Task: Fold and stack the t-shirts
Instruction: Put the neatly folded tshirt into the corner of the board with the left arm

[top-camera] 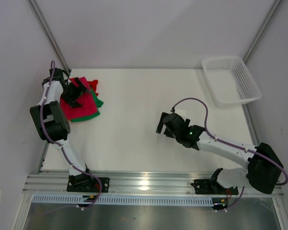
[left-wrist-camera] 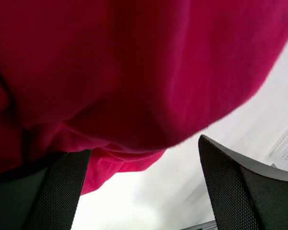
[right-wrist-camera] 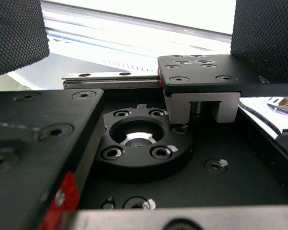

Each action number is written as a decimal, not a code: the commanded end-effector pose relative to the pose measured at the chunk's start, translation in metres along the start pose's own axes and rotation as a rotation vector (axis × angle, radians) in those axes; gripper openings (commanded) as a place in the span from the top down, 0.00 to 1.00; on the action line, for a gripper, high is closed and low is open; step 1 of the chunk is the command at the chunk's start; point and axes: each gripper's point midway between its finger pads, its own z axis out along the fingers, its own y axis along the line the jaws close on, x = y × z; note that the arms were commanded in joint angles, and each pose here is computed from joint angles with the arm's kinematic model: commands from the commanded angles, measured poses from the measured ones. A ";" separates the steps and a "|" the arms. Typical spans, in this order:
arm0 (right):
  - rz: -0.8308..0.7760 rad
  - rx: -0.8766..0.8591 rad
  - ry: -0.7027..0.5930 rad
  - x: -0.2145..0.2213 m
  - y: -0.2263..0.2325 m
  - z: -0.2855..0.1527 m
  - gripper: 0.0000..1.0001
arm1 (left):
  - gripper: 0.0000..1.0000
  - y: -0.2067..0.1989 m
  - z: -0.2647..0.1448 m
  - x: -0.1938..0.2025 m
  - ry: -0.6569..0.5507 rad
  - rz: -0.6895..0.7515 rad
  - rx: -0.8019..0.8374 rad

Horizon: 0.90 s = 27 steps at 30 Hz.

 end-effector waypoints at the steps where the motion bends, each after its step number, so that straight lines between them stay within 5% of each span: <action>1: -0.015 -0.010 -0.027 -0.010 0.000 -0.008 0.01 | 0.05 0.029 0.023 0.016 0.066 0.017 -0.094; 7: -0.026 -0.010 -0.018 -0.009 -0.001 -0.007 0.01 | 0.05 0.013 0.010 0.016 0.042 0.020 -0.029; 18: -0.012 -0.014 -0.008 -0.005 -0.003 -0.008 0.01 | 0.04 -0.071 -0.096 -0.033 -0.196 0.111 0.165; 23: -0.018 -0.017 -0.007 -0.006 0.001 -0.006 0.01 | 0.04 -0.087 -0.090 -0.054 -0.212 0.107 0.210; 27: -0.033 -0.014 0.001 -0.006 0.006 -0.005 0.01 | 0.04 -0.083 -0.046 -0.062 -0.154 0.078 0.245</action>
